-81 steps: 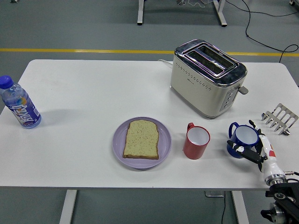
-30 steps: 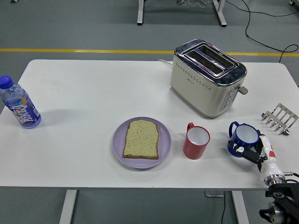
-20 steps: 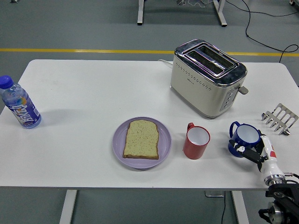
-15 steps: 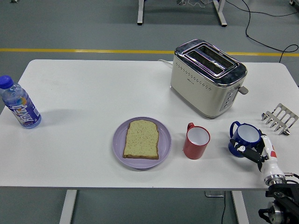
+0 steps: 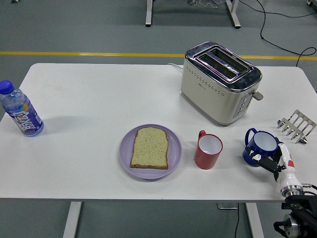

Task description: Pick up the cup,pour liquid into bread,place the cup on the desk

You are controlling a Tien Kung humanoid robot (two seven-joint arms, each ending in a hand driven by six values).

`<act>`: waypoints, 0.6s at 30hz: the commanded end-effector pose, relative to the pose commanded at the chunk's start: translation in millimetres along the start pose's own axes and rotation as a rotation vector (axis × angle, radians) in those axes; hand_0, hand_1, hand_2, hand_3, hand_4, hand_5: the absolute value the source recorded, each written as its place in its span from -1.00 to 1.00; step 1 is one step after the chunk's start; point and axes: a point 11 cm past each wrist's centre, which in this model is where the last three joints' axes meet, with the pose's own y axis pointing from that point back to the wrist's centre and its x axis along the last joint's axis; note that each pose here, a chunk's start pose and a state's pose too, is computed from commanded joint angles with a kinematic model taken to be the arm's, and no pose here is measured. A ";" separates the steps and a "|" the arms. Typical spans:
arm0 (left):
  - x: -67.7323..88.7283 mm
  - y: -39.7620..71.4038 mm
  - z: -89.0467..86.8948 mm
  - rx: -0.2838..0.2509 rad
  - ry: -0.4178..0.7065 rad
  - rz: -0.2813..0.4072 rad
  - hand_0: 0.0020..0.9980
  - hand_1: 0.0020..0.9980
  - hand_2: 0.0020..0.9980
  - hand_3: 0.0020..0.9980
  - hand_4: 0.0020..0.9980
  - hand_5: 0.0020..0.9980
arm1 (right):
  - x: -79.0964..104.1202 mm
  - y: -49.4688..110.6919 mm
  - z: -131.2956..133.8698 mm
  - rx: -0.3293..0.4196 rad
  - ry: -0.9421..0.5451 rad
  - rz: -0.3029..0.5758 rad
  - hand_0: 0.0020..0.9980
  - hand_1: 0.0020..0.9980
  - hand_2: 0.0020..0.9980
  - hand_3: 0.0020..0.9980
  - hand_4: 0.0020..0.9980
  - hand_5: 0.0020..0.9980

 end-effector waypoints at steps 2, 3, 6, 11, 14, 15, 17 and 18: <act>0.2 0.0 -0.1 0.000 0.000 0.000 0.38 0.51 0.55 0.22 -0.21 1.00 | 0.2 0.1 0.0 0.000 -0.002 0.002 0.33 0.15 0.27 0.36 0.62 -1.00; 0.2 0.0 -0.1 0.000 0.000 0.000 0.38 0.51 0.55 0.22 -0.21 1.00 | 0.2 0.1 0.0 0.000 -0.002 0.002 0.33 0.15 0.27 0.36 0.62 -1.00; 0.4 0.0 -0.3 0.000 0.000 0.000 0.38 0.51 0.55 0.22 -0.21 1.00 | 0.4 0.3 0.0 0.001 -0.006 0.005 0.33 0.15 0.27 0.36 0.62 -1.00; 0.3 0.0 -0.4 0.001 0.001 0.001 0.38 0.51 0.55 0.22 -0.21 1.00 | 1.5 0.3 -1.0 0.006 -0.011 0.014 0.27 0.12 0.22 0.29 0.61 -1.00; 0.2 0.0 -0.5 0.002 -0.001 0.001 0.38 0.51 0.55 0.22 -0.21 1.00 | 2.3 0.3 -1.4 0.008 -0.013 0.019 0.18 0.04 0.15 0.22 0.60 -1.00; 0.2 0.0 -0.5 0.002 -0.001 0.001 0.38 0.51 0.55 0.22 -0.21 1.00 | 2.4 0.3 -1.5 0.008 -0.013 0.020 0.18 0.04 0.15 0.22 0.60 -1.00; 0.2 0.0 -0.8 0.003 -0.001 0.002 0.38 0.51 0.55 0.22 -0.21 1.00 | 3.0 0.4 -1.6 0.008 -0.014 0.023 0.18 0.04 0.15 0.22 0.60 -1.00; 0.2 0.0 -1.0 0.003 -0.001 0.002 0.38 0.51 0.55 0.22 -0.21 1.00 | 3.4 0.5 -1.6 0.007 -0.014 0.024 0.18 0.04 0.15 0.22 0.60 -1.00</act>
